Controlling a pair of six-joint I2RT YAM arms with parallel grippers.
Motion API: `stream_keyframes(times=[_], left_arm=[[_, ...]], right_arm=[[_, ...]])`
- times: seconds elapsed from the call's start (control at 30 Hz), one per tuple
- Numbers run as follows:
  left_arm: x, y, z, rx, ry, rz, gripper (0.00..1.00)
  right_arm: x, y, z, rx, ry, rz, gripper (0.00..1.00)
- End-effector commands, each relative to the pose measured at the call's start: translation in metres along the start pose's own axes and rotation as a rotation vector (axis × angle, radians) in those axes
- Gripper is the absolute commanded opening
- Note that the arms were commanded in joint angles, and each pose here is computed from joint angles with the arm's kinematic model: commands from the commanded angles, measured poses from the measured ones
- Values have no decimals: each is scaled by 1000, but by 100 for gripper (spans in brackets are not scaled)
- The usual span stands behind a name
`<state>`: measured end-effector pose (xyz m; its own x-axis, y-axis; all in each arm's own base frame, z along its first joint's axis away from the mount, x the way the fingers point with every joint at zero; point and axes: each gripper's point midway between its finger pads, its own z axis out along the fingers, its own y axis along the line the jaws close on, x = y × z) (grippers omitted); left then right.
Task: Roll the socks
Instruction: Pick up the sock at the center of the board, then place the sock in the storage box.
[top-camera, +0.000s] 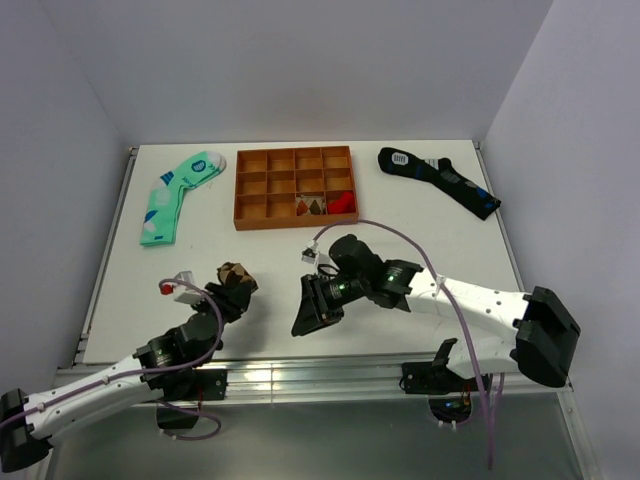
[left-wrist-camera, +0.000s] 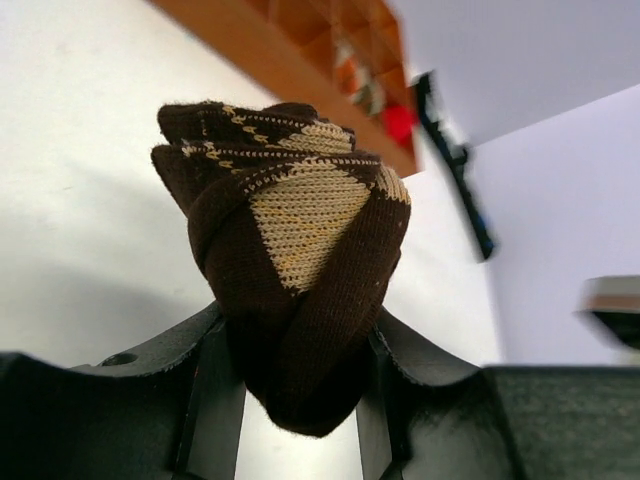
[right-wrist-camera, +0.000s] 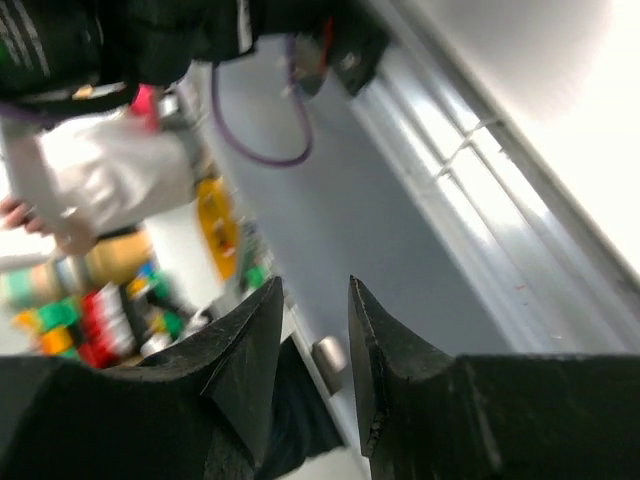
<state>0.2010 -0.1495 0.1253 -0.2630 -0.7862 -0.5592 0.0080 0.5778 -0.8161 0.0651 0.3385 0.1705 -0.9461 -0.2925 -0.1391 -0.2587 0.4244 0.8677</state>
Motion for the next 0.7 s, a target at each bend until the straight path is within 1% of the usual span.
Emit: stream_keyframes(times=[0.0,0.03,0.07,0.1,0.13,0.17,0.2,0.23,0.27,0.3,0.33,0.37,0.4,0.43,0.47,0.5,0.53,0.57,0.6,0.63,0.67], left_arm=[[-23,-23,3,-33,-49,41,0],[-21,-23,7,-64,-40,91,0],[-19,-32,9,-52,-15,113,0],[-26,-52,12,-27,-9,134,1],[-25,-48,22,-70,-1,170,0],[-27,-53,27,-73,6,181,0],[-30,-72,32,-35,33,185,0],[-34,-65,45,-85,28,215,0],[-36,-69,51,-95,37,218,0],[-43,-89,57,-70,52,225,0],[-42,-80,72,-125,72,257,0],[-43,-82,79,-139,90,285,0],[-49,-108,88,-95,110,279,0],[-43,-98,104,-137,149,314,0],[-43,-100,112,-154,173,345,0],[-56,-125,124,-123,163,347,0],[-43,-115,140,-158,222,378,0],[-39,-113,145,-175,262,419,0],[-46,-133,156,-151,262,419,0],[-37,-119,170,-204,304,434,0],[-35,-115,173,-227,330,455,0]], right_arm=[[-18,-4,-24,145,-122,-89,40],[-20,-4,-28,163,-143,-96,40],[-22,-4,-33,177,-166,-105,40],[-25,-7,-42,213,-200,-119,40],[-28,-3,-49,217,-224,-126,41],[-29,-3,-54,225,-238,-131,41],[-32,-1,-64,238,-271,-146,41],[-34,-2,-69,250,-290,-150,41],[-38,-4,-75,268,-314,-149,41],[-38,-3,-82,284,-325,-159,41],[-40,-7,-85,305,-343,-156,41],[-43,-8,-90,315,-359,-155,41],[-43,-6,-95,323,-367,-165,41],[-47,-9,-100,345,-390,-165,41],[-48,-13,-104,369,-398,-158,41],[-51,-11,-109,380,-414,-172,41],[-53,-12,-112,392,-424,-173,41],[-56,-13,-116,408,-439,-177,41],[-58,-13,-119,416,-446,-183,41],[-59,-14,-120,417,-448,-184,41],[-60,-14,-121,417,-448,-186,41]])
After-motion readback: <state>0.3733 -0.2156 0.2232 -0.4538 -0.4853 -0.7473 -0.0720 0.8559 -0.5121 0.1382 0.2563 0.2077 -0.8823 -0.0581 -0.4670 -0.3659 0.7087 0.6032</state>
